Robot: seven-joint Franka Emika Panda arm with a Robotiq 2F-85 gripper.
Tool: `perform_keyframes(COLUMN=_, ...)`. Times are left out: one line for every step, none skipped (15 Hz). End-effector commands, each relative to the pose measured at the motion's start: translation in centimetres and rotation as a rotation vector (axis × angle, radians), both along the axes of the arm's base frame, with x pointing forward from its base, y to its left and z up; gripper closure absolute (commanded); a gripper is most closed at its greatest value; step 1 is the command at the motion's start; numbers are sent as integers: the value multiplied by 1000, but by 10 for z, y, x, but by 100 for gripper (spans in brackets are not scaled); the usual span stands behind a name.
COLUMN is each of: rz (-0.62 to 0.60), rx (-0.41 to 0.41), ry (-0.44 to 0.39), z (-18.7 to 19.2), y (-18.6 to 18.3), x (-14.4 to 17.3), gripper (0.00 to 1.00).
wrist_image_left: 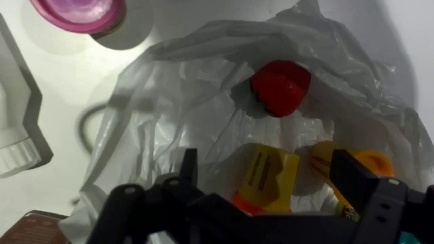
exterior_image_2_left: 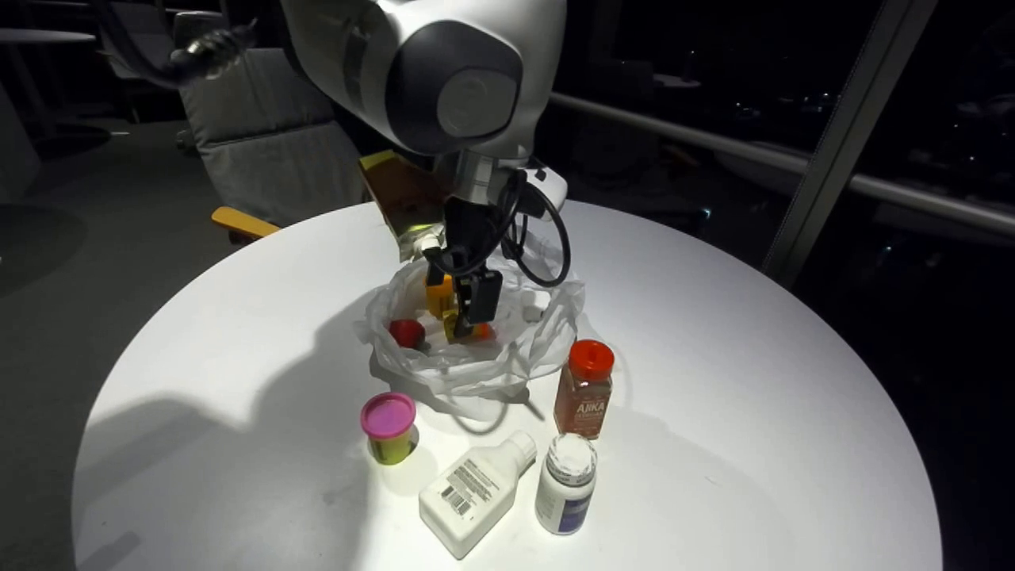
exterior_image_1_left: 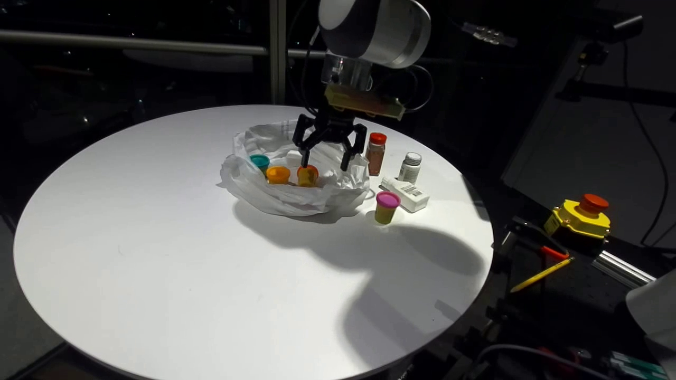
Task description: Remove all the contents from the plastic bag.
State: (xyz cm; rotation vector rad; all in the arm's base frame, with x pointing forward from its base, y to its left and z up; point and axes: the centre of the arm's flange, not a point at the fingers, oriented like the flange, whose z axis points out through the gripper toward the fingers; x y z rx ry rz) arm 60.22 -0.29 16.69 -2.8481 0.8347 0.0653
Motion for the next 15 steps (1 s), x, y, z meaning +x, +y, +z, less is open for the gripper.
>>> perform_keyframes(rz=-89, rx=24, ry=1, z=-6, y=0, x=41, gripper=0)
perform_keyframes(rz=-107, rx=24, ry=4, z=-8, y=0, x=45, gripper=0)
perform_keyframes(rz=-126, rx=21, ry=10, z=-11, y=-1, x=50, gripper=0)
perform_keyframes(rz=-144, rx=9, ry=14, z=-14, y=-3, x=54, gripper=0)
perform_keyframes(rz=-162, rx=7, ry=19, z=-18, y=-4, x=57, gripper=0)
perform_keyframes(rz=-174, rx=0, ry=26, z=-20, y=-4, x=59, gripper=0)
perform_keyframes(rz=-186, rx=-8, ry=31, z=-25, y=-6, x=61, gripper=0)
perform_keyframes(rz=-197, rx=-14, ry=38, z=-29, y=-7, x=62, gripper=0)
perform_keyframes(rz=-206, rx=-21, ry=47, z=-34, y=-7, x=63, gripper=0)
perform_keyframes(rz=-212, rx=-25, ry=58, z=-38, y=-7, x=62, gripper=0)
perform_keyframes(rz=-220, rx=-30, ry=66, z=-41, y=-6, x=65, gripper=0)
perform_keyframes(rz=-226, rx=-38, ry=70, z=-44, y=-6, x=65, gripper=0)
perform_keyframes(rz=-232, rx=-41, ry=74, z=-45, y=-5, x=66, gripper=0)
perform_keyframes(rz=-242, rx=-45, ry=75, z=-45, y=-5, x=66, gripper=25)
perform_keyframes(rz=-250, rx=-48, ry=75, z=-45, y=-5, x=67, gripper=28)
